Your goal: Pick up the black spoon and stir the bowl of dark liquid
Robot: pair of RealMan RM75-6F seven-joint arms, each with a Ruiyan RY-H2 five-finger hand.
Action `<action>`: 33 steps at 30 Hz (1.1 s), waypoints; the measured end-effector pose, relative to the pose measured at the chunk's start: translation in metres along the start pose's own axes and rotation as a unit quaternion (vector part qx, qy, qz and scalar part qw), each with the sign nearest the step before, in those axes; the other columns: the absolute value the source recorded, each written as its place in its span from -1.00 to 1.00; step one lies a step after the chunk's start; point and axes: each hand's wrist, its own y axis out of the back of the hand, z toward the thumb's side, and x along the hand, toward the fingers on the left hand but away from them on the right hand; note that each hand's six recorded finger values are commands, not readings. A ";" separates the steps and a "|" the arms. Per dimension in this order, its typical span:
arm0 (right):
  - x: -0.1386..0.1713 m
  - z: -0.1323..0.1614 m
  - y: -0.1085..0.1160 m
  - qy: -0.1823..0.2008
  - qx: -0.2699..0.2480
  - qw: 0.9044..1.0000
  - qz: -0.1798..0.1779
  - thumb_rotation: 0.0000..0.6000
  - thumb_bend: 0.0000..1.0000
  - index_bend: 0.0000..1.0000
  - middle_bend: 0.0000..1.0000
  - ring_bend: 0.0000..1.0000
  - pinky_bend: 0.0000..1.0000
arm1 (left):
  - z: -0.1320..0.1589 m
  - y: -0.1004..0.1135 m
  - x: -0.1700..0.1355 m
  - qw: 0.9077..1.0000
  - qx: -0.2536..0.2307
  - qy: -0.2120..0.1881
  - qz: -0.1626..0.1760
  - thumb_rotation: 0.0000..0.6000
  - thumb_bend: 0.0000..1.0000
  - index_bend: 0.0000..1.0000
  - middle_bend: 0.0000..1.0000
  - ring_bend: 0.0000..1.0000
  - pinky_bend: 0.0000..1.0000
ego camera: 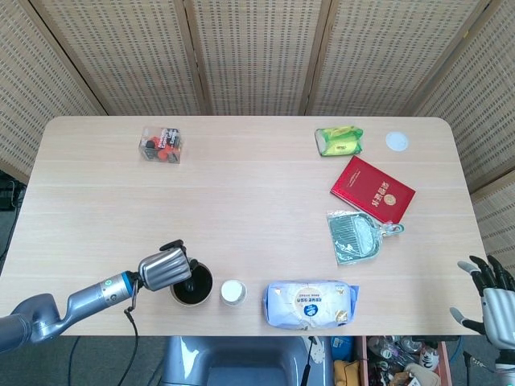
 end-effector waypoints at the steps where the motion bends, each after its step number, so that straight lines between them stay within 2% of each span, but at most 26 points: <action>1: 0.000 0.000 0.000 0.000 0.000 1.000 0.000 1.00 -0.63 -0.48 -0.54 -0.87 -0.62 | 0.002 0.001 0.001 1.000 0.003 -0.004 0.000 1.00 -0.14 0.30 0.77 0.59 0.57; 10: 0.003 -0.006 0.002 -0.005 -0.003 1.000 -0.004 1.00 -0.63 -0.48 -0.54 -0.87 -0.62 | 0.019 0.007 0.020 0.999 0.024 -0.031 0.005 1.00 -0.14 0.30 0.77 0.59 0.57; 21: 0.007 -0.010 0.001 -0.011 -0.004 1.000 -0.003 1.00 -0.63 -0.48 -0.54 -0.87 -0.62 | 0.013 0.002 0.039 0.999 0.030 -0.010 -0.006 1.00 -0.14 0.30 0.77 0.59 0.57; 33: 0.006 -0.009 -0.001 -0.010 -0.006 1.000 0.000 1.00 -0.63 -0.48 -0.54 -0.87 -0.62 | 0.002 0.001 0.022 0.999 0.038 -0.007 -0.005 1.00 -0.13 0.30 0.77 0.59 0.57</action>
